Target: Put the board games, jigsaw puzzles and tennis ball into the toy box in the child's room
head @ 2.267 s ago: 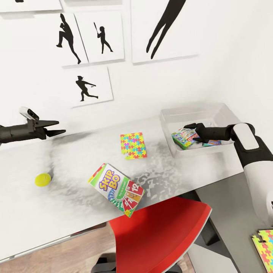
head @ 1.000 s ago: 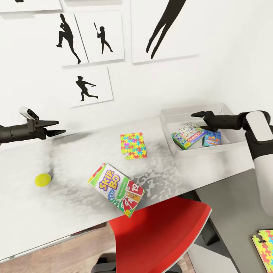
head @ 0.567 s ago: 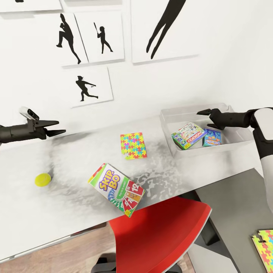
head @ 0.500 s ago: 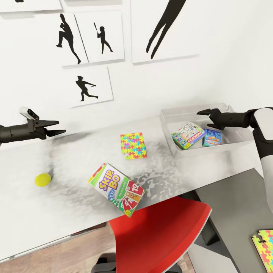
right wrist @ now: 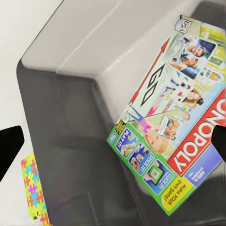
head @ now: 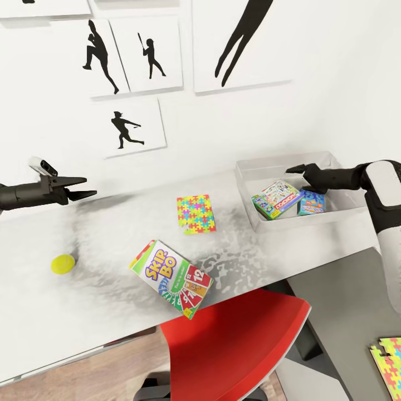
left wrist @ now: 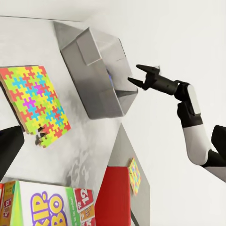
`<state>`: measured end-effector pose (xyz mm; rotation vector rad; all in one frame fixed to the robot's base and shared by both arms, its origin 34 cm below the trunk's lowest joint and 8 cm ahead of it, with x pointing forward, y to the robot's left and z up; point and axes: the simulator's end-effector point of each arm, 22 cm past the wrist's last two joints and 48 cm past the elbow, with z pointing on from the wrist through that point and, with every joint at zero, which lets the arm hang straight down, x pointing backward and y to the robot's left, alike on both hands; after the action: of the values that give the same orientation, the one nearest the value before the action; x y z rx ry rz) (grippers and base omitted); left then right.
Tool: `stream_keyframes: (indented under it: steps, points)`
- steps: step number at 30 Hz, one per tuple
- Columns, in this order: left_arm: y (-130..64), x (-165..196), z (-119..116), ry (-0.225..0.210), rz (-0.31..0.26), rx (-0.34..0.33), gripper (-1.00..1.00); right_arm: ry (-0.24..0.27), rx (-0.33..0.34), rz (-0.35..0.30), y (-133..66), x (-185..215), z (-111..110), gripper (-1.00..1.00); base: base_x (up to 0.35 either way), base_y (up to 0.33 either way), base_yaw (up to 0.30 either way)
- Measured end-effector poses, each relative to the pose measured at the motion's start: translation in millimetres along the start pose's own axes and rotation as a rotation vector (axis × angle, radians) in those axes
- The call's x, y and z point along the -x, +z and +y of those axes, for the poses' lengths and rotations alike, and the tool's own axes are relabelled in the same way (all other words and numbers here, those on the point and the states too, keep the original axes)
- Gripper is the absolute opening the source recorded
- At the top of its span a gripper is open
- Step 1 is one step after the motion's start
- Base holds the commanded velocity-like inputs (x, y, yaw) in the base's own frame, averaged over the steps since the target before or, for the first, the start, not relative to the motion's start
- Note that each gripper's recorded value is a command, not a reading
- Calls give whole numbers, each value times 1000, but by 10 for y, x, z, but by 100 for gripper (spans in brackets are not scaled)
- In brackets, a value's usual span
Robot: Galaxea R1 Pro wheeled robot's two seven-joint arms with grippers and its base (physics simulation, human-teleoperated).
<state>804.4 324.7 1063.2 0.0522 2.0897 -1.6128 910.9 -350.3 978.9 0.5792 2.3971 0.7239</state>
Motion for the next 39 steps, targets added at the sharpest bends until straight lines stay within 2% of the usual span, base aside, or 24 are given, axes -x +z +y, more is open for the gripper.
stream_keyframes:
  steps: [10, 39]
  points:
    - [0, 1, -2, 0, 0, 0, 100, -35, -40, 56, 135, -209, -54, 100, 0, 0, 0]
    - [0, 0, -2, 0, 0, 0, 100, 40, -69, 155, 420, -623, -218, 100, 0, 0, 0]
